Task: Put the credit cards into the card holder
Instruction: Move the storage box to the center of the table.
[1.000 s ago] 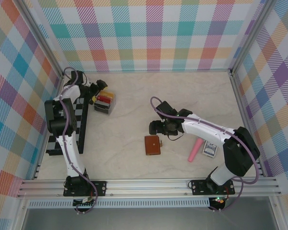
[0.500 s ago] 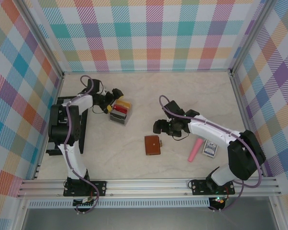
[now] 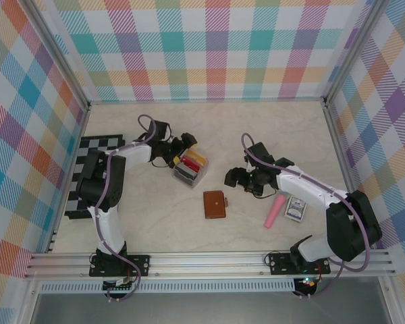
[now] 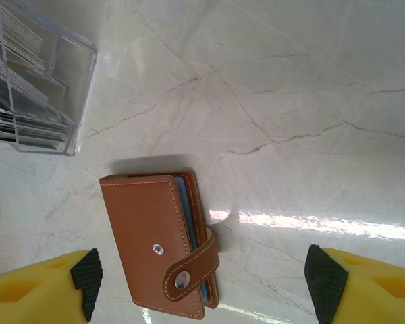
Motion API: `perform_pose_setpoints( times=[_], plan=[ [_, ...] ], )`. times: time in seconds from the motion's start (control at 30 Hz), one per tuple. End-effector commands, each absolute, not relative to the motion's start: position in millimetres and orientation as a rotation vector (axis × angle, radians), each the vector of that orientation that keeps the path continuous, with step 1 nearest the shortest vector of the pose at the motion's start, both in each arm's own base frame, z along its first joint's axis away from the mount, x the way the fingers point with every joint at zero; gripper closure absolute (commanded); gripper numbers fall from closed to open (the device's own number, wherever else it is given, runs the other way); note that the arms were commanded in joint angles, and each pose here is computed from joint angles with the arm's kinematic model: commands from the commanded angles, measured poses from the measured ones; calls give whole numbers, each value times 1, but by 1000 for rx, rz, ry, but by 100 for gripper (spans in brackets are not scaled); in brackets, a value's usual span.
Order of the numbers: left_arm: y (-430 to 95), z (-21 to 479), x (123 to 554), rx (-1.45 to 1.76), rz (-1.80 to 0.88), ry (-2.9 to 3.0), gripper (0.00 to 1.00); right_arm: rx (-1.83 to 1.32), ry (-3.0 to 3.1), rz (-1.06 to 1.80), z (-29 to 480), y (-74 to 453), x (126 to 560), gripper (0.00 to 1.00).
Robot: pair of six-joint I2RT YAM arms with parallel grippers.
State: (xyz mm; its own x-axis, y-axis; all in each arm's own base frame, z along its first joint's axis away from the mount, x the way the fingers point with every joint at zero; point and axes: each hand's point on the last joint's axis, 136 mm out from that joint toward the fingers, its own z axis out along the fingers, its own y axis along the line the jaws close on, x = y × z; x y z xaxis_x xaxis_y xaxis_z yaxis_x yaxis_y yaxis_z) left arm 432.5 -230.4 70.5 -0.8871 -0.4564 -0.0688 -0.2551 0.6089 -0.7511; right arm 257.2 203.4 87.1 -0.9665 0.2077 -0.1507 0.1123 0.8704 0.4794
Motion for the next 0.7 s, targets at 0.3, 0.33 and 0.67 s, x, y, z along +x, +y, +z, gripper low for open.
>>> perform_pose_setpoints(
  times=[0.3,0.33,0.67],
  plan=[
    [-303,96,430,-411,-1268,2567,0,305,2813,771,91,194,254,22],
    [-307,96,430,-397,-1275,2575,0,305,2814,766,91,193,253,22],
    [-270,142,428,-329,-936,2555,0,236,2793,737,98,192,261,22]
  ],
)
